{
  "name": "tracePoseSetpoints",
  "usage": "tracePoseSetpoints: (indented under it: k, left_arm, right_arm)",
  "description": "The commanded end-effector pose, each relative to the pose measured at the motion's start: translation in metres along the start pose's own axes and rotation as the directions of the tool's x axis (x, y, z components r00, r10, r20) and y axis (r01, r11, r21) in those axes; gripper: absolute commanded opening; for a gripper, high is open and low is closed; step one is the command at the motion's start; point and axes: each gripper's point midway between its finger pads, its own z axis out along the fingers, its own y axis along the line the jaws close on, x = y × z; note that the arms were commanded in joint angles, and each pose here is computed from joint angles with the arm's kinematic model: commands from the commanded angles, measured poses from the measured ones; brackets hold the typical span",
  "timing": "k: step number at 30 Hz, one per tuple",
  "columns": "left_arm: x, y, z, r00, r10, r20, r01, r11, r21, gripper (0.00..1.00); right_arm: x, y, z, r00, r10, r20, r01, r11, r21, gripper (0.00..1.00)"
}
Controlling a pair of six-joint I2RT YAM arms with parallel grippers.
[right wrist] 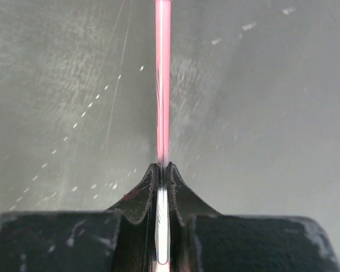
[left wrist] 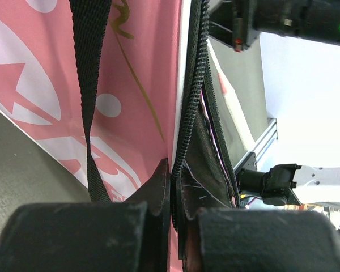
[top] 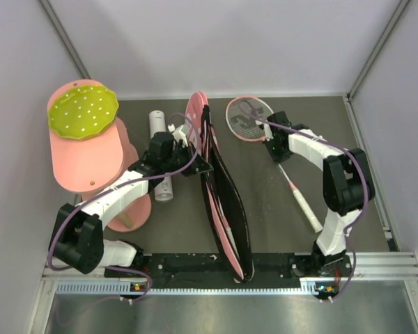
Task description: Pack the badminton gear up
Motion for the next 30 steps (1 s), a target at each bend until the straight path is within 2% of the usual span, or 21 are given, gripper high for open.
tracePoseSetpoints:
  k: [1,3,4,6,9,12,13,14,16,20,22,23,25,26,30]
  left_arm:
    - [-0.021,-0.029,-0.003,0.997,0.051,0.057,-0.056,0.995,0.085,0.0]
    - [-0.021,-0.03,-0.003,0.997,0.048,0.059,-0.053,0.995,0.087,0.0]
    - [-0.022,-0.03,-0.003,0.997,0.047,0.061,-0.052,0.995,0.089,0.0]
    - [-0.022,-0.032,-0.003,0.997,0.038,0.06,-0.043,0.994,0.096,0.0]
    - [-0.022,-0.033,-0.001,0.998,0.028,0.061,-0.035,0.994,0.107,0.0]
    - [-0.025,-0.032,0.001,0.997,0.018,0.071,-0.025,0.994,0.103,0.0]
    - [-0.026,-0.031,0.003,0.997,0.006,0.071,-0.013,0.995,0.103,0.0]
    - [-0.029,-0.033,0.004,0.997,0.008,0.081,-0.017,0.994,0.111,0.0]
    - [-0.035,-0.035,0.007,0.996,-0.003,0.09,-0.008,0.993,0.114,0.0]
    - [-0.054,-0.041,0.013,0.992,-0.008,0.129,-0.007,0.994,0.111,0.0]
    - [-0.07,-0.042,0.016,0.984,0.003,0.176,-0.02,0.996,0.092,0.0]
    - [-0.075,-0.043,0.017,0.982,0.009,0.189,-0.026,0.996,0.087,0.0]
    - [-0.09,-0.041,0.02,0.976,0.009,0.217,-0.026,0.997,0.072,0.0]
    - [-0.094,-0.038,0.022,0.975,0.007,0.221,-0.022,0.998,0.064,0.0]
    - [-0.111,-0.03,0.029,0.971,-0.008,0.24,-0.004,0.999,0.049,0.0]
  right_arm:
    - [-0.029,0.012,-0.068,0.952,0.233,0.199,-0.219,0.972,-0.09,0.0]
    - [-0.027,0.029,-0.079,0.933,0.289,0.213,-0.249,0.948,-0.196,0.0]
    - [-0.031,0.036,-0.099,0.919,0.303,0.253,-0.238,0.937,-0.255,0.0]
    - [-0.029,0.042,-0.113,0.9,0.343,0.267,-0.259,0.917,-0.303,0.0]
    - [-0.03,0.058,-0.147,0.864,0.412,0.289,-0.256,0.855,-0.452,0.0]
    - [-0.031,0.088,-0.181,0.845,0.468,0.259,-0.213,0.738,-0.64,0.0]
    - [-0.029,0.104,-0.198,0.852,0.467,0.237,-0.162,0.665,-0.729,0.0]
    - [-0.024,0.114,-0.207,0.849,0.491,0.194,-0.172,0.605,-0.777,0.0]
    - [-0.023,0.131,-0.232,0.854,0.489,0.178,-0.101,0.492,-0.865,0.0]
    - [-0.01,0.146,-0.264,0.856,0.503,0.116,-0.076,0.345,-0.935,0.0]
    - [-0.009,0.15,-0.284,0.854,0.5,0.144,-0.01,0.292,-0.956,0.0]
    - [-0.005,0.152,-0.286,0.856,0.506,0.106,-0.033,0.258,-0.965,0.0]
    - [-0.002,0.154,-0.297,0.856,0.503,0.123,0.002,0.234,-0.972,0.0]
    - [0.001,0.155,-0.297,0.856,0.509,0.09,-0.021,0.21,-0.978,0.0]
    - [0.008,0.16,-0.317,0.859,0.506,0.077,0.024,0.11,-0.994,0.0]
